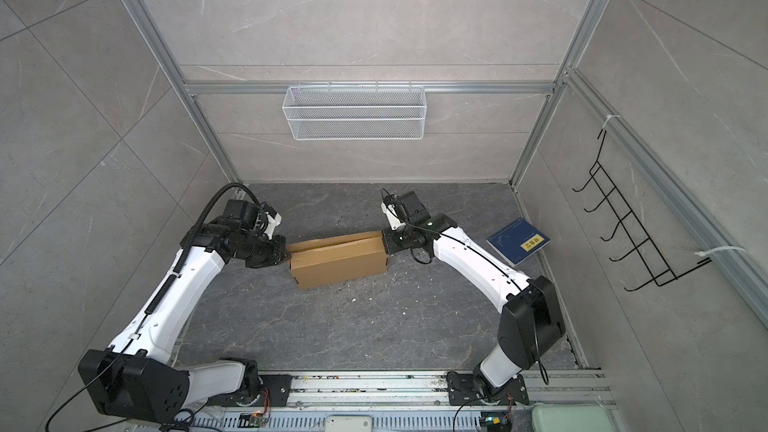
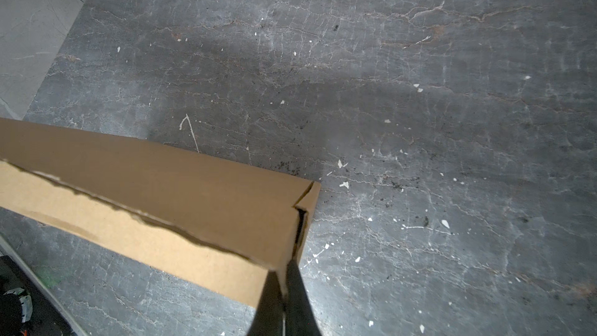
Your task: Fold the paper box
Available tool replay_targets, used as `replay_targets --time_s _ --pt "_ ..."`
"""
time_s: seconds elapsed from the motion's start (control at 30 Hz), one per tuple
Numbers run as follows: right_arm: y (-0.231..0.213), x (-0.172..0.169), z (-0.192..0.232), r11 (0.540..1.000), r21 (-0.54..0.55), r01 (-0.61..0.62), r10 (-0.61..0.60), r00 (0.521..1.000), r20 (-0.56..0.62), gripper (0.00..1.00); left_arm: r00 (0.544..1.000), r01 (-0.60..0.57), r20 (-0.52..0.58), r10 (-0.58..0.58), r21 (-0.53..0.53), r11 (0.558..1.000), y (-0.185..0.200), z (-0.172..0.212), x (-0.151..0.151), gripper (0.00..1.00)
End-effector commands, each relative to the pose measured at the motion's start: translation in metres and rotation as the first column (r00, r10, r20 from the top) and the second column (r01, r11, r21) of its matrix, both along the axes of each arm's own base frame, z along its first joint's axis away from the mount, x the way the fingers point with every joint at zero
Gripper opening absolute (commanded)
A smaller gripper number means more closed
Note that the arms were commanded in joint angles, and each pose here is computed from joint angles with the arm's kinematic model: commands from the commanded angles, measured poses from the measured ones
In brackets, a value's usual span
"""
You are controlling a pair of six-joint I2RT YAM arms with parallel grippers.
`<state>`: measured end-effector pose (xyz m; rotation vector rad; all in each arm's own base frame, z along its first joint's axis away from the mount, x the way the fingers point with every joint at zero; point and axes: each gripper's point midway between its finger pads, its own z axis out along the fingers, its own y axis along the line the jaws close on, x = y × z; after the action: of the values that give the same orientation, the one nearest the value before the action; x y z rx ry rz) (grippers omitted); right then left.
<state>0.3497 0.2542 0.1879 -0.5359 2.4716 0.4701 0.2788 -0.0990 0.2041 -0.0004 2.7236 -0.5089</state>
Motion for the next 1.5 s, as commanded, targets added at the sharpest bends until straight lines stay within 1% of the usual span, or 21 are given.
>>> replay_targets --time_s 0.0,0.17,0.37,0.5,0.93,1.1,1.3,1.47 --pt "0.000 -0.010 -0.022 0.999 -0.036 -0.008 0.005 0.997 -0.080 0.00 1.000 0.014 -0.016 -0.014 0.006 1.000 0.000 0.001 -0.005 0.10" --pt "0.000 -0.010 -0.022 0.999 -0.039 -0.008 0.005 0.997 -0.078 0.00 1.000 0.007 -0.020 -0.007 0.021 1.000 0.003 0.001 -0.006 0.13" --pt "0.001 -0.009 -0.022 0.999 -0.036 -0.008 0.005 0.997 -0.078 0.00 1.000 0.006 -0.025 -0.006 0.028 1.000 0.003 -0.002 -0.006 0.21" --pt "0.001 -0.009 -0.022 0.999 -0.035 -0.007 0.004 0.997 -0.079 0.00 1.000 0.003 -0.028 -0.002 0.044 0.999 0.006 -0.002 -0.007 0.24" --pt "0.003 -0.008 -0.021 0.999 -0.031 -0.008 0.006 0.997 -0.076 0.00 0.999 0.006 -0.051 -0.002 0.075 0.997 0.012 -0.007 -0.018 0.23" --pt "0.004 -0.008 -0.021 1.000 -0.027 -0.006 0.004 0.997 -0.078 0.00 0.999 -0.016 -0.051 0.019 0.048 0.999 0.010 -0.006 -0.019 0.24" --pt "0.005 -0.007 -0.021 1.000 -0.023 -0.005 0.003 0.997 -0.078 0.00 0.998 -0.057 -0.029 0.058 0.025 0.998 0.009 -0.003 -0.020 0.19" --pt "0.006 -0.007 -0.022 1.000 -0.020 -0.005 0.003 0.997 -0.084 0.00 0.997 -0.059 -0.042 0.059 0.003 0.998 0.003 -0.009 -0.022 0.19"
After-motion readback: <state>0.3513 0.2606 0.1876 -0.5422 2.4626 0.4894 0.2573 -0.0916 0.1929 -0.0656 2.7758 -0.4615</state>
